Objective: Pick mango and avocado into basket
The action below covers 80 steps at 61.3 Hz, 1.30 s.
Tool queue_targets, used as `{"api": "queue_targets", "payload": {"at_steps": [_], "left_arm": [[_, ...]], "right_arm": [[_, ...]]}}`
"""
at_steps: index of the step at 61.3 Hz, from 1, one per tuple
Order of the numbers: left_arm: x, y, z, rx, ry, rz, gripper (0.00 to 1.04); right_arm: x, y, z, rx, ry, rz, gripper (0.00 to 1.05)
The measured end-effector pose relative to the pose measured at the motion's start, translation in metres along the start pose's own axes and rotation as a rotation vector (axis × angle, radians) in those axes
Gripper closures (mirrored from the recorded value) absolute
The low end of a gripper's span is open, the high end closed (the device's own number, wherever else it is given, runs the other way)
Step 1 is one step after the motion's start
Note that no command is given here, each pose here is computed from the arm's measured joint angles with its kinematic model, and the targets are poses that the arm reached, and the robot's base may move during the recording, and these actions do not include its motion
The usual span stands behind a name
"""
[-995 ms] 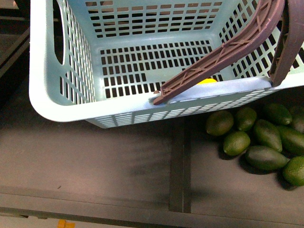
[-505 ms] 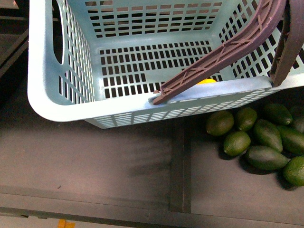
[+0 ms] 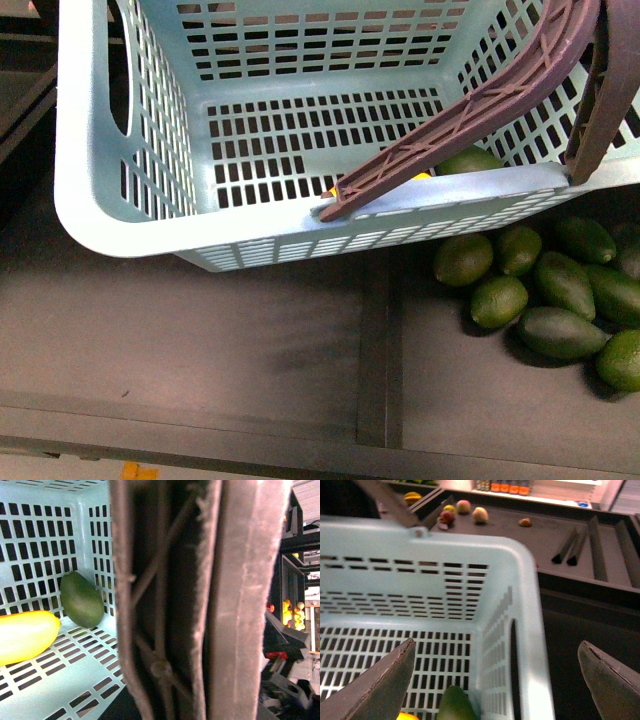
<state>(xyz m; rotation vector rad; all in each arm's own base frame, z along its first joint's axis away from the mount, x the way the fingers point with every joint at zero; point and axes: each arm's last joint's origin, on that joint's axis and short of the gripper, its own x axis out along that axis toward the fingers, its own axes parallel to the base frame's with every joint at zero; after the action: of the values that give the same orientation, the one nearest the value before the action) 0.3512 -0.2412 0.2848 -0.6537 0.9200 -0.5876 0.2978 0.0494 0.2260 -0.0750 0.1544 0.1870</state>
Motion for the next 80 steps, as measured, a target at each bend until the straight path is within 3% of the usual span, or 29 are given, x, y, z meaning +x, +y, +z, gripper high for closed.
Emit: {"api": "queue_targets", "payload": {"at_steps": [6,10,13,40,80], "left_arm": [[0.000,0.000,0.000,0.000,-0.001,0.001,0.90],[0.000,0.000,0.000,0.000,-0.001,0.001,0.90],[0.000,0.000,0.000,0.000,-0.001,0.001,0.90],[0.000,0.000,0.000,0.000,0.001,-0.001,0.90],[0.000,0.000,0.000,0.000,0.000,0.000,0.90]], "right_arm": [[-0.018,-0.019,-0.001,0.062,-0.017,-0.101,0.10],[-0.042,-0.029,-0.009,0.066,-0.126,-0.187,0.23],[-0.055,-0.033,-0.017,0.064,-0.155,-0.178,0.32],[-0.109,-0.025,-0.057,0.065,-0.146,-0.187,1.03],[-0.150,-0.015,-0.087,0.069,-0.144,-0.189,1.03]]}}
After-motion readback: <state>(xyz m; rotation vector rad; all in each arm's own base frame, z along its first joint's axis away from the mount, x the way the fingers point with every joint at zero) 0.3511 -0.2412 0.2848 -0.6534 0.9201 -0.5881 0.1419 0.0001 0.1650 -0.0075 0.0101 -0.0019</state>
